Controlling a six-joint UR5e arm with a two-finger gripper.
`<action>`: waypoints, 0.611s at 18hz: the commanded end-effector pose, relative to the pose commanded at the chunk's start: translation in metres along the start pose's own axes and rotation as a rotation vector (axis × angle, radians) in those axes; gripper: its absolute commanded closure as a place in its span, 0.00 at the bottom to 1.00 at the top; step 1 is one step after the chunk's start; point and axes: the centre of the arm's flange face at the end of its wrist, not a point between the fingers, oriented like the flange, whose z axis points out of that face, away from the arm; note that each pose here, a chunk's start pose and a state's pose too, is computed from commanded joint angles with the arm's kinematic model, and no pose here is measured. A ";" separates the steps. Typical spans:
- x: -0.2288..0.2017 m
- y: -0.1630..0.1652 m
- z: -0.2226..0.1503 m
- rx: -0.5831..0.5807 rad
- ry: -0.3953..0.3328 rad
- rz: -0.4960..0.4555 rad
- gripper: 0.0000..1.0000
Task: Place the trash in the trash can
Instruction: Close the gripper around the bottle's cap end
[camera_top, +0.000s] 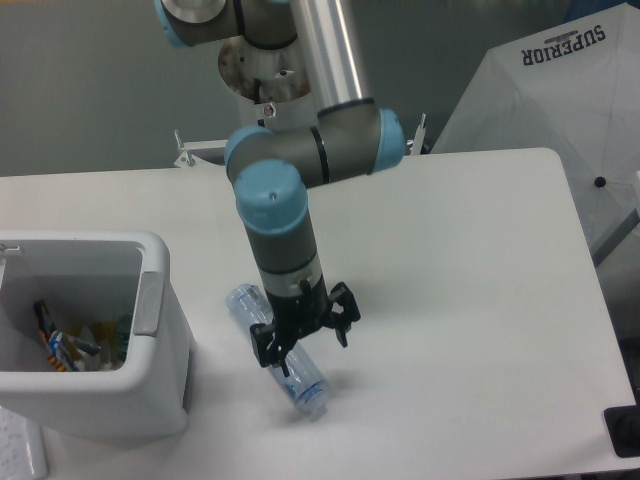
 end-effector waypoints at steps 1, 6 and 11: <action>0.000 0.002 0.006 -0.010 -0.002 0.001 0.00; 0.002 0.007 0.022 -0.033 -0.008 0.005 0.00; 0.004 0.012 0.044 -0.063 -0.021 0.013 0.00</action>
